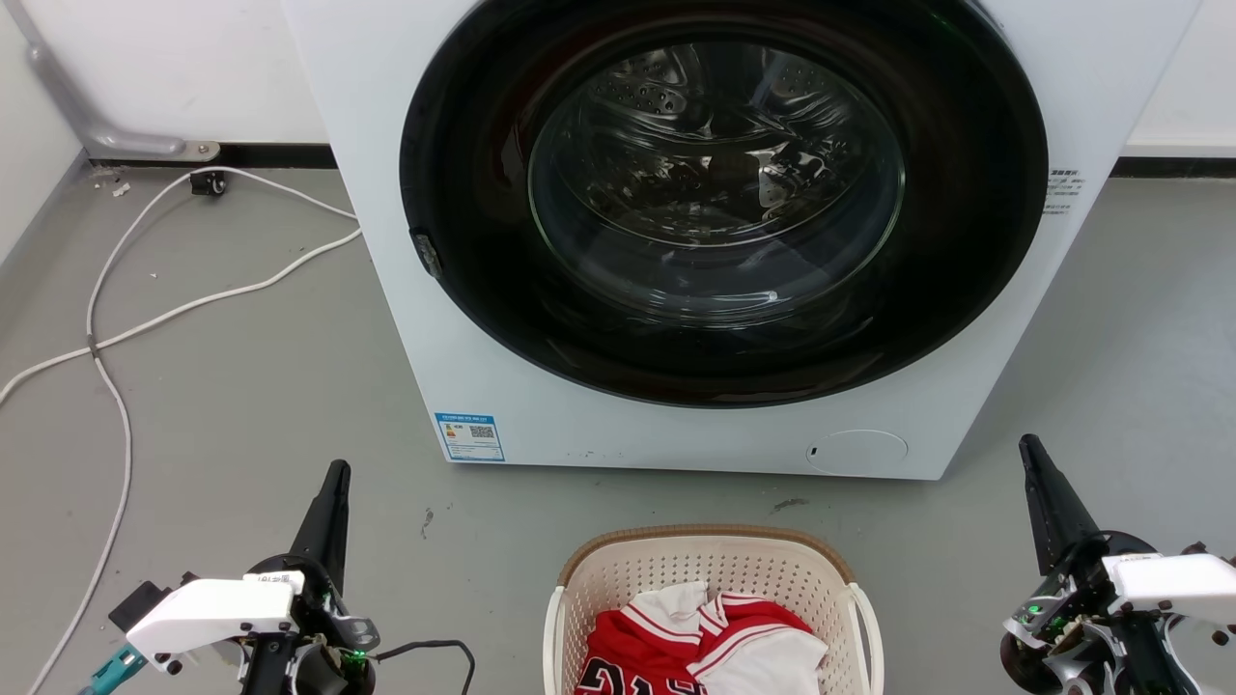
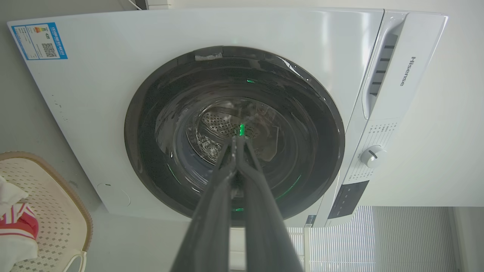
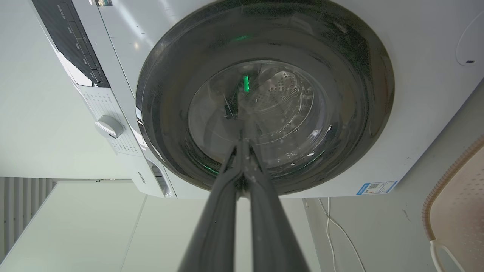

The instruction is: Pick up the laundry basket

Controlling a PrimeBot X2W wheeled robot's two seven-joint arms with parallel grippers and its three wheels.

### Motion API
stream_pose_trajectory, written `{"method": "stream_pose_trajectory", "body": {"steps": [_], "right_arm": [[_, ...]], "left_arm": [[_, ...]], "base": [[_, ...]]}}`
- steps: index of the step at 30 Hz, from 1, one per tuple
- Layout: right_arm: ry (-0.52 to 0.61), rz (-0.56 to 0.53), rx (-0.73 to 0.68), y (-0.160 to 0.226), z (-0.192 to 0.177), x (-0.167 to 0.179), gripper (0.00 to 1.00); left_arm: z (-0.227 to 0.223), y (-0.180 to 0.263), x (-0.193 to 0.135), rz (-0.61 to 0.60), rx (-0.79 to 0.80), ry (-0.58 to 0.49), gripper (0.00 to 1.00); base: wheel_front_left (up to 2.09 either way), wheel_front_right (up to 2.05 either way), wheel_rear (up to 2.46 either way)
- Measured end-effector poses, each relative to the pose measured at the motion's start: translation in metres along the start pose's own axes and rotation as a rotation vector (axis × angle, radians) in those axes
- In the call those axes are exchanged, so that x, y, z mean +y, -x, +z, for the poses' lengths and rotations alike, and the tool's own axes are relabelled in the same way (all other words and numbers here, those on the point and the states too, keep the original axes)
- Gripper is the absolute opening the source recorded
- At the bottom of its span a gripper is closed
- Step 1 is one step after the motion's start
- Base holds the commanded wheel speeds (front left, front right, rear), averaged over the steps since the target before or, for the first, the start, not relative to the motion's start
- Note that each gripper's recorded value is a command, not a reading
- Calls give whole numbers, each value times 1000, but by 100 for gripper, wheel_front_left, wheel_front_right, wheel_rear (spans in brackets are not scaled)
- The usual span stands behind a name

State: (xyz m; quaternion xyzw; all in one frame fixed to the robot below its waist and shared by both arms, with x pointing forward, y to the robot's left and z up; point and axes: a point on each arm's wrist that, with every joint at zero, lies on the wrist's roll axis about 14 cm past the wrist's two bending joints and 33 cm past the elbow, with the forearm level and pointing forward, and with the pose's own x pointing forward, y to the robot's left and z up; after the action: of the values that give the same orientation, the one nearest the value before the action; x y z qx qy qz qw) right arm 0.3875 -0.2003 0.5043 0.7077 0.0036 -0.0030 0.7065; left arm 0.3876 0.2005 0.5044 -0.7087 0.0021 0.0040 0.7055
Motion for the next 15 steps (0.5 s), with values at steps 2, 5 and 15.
{"method": "stream_pose_trajectory", "body": {"steps": [2,5,15], "right_arm": [[0,0,0,0,0,0,0],[0,0,0,0,0,0,0],[-1,-15,0,2,0,-5,0]], "left_arm": [[0,0,0,0,0,0,0],[0,0,0,0,2,0,0],[-1,2,5,14,1,3,0]], "base": [[0,0,0],[0,0,0],[0,0,0]]}}
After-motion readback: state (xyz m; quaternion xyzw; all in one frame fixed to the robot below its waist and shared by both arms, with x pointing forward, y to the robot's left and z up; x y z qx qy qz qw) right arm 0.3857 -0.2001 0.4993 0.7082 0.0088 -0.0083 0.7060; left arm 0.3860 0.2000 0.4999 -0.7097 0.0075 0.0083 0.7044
